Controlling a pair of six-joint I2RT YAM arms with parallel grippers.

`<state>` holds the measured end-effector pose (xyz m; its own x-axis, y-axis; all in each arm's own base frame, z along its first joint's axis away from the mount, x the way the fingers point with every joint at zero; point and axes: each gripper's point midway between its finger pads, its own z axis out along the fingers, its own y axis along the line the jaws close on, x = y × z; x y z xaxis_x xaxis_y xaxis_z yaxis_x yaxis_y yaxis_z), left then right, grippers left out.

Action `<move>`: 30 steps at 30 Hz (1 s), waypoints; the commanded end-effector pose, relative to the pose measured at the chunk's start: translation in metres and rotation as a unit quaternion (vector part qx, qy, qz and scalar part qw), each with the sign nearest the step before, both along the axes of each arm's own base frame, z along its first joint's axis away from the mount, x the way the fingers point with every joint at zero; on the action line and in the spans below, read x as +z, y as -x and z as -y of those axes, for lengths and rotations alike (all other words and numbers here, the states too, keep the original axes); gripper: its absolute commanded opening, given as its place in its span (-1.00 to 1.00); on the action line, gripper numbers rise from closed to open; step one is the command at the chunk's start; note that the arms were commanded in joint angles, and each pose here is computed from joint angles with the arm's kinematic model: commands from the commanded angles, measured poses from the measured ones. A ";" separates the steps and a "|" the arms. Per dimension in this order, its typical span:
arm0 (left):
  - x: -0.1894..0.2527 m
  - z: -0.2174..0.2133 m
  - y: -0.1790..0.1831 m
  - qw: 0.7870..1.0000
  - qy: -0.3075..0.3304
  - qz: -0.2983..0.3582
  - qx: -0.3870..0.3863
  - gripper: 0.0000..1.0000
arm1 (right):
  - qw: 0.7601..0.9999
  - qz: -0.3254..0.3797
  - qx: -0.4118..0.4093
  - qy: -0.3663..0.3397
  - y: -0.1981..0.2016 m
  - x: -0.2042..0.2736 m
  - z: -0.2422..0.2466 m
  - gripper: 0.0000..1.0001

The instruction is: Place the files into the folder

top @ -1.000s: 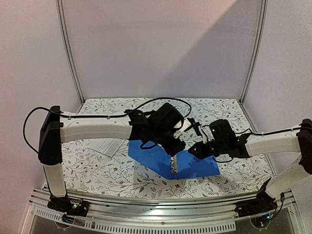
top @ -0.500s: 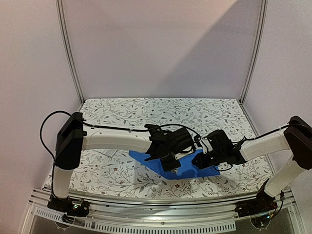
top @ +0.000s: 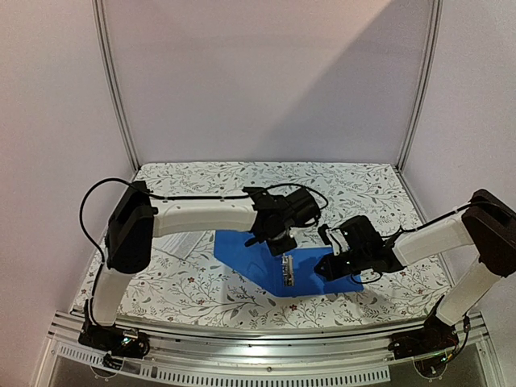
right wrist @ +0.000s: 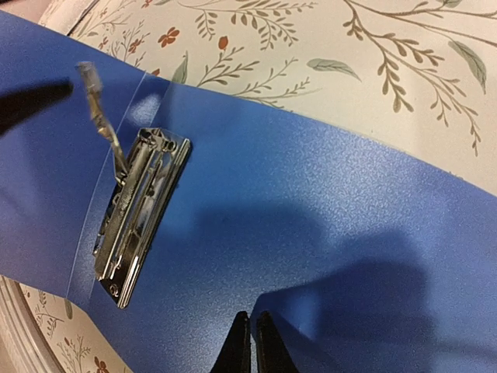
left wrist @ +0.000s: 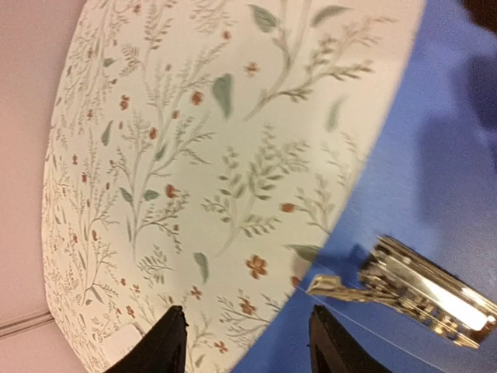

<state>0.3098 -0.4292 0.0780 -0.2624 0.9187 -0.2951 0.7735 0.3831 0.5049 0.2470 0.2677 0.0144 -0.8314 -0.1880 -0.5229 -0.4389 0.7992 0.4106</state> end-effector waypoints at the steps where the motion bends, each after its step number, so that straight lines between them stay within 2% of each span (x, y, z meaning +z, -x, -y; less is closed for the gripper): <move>1: -0.001 -0.017 -0.051 0.999 -0.008 0.024 0.046 0.10 | 0.999 -0.032 0.008 0.029 0.011 -0.018 0.008 -0.91; 4: 0.027 -0.013 -0.068 0.995 0.044 0.039 0.078 0.14 | 0.999 -0.031 0.013 0.022 0.010 -0.013 0.004 -0.89; 8: 0.080 -0.021 -0.073 0.982 0.134 0.059 0.117 0.20 | 1.000 -0.014 0.016 0.001 0.006 0.007 -0.002 -0.89; 12: 0.127 -0.073 -0.076 0.954 0.200 0.087 0.203 0.39 | 0.998 0.031 0.020 -0.050 -0.005 0.055 -0.016 -0.85; 14: 0.140 -0.106 -0.074 0.936 0.240 0.085 0.243 0.53 | 0.995 0.064 0.022 -0.076 -0.010 0.082 -0.020 -0.77; 17: 0.152 -0.155 -0.069 0.905 0.308 0.064 0.286 0.59 | 0.990 0.097 0.021 -0.101 -0.015 0.105 -0.024 -0.67; 23: 0.102 -0.260 -0.059 0.841 0.354 0.010 0.410 0.67 | 0.986 0.105 0.042 -0.123 -0.018 0.126 -0.050 -0.44; 25: 0.083 -0.279 -0.050 0.813 0.376 -0.015 0.444 0.67 | 0.984 0.109 0.059 -0.128 -0.013 0.134 -0.065 -0.41; 30: 0.040 -0.311 -0.019 0.761 0.404 -0.053 0.504 0.66 | 0.976 0.145 0.106 -0.127 0.009 0.150 -0.095 -0.36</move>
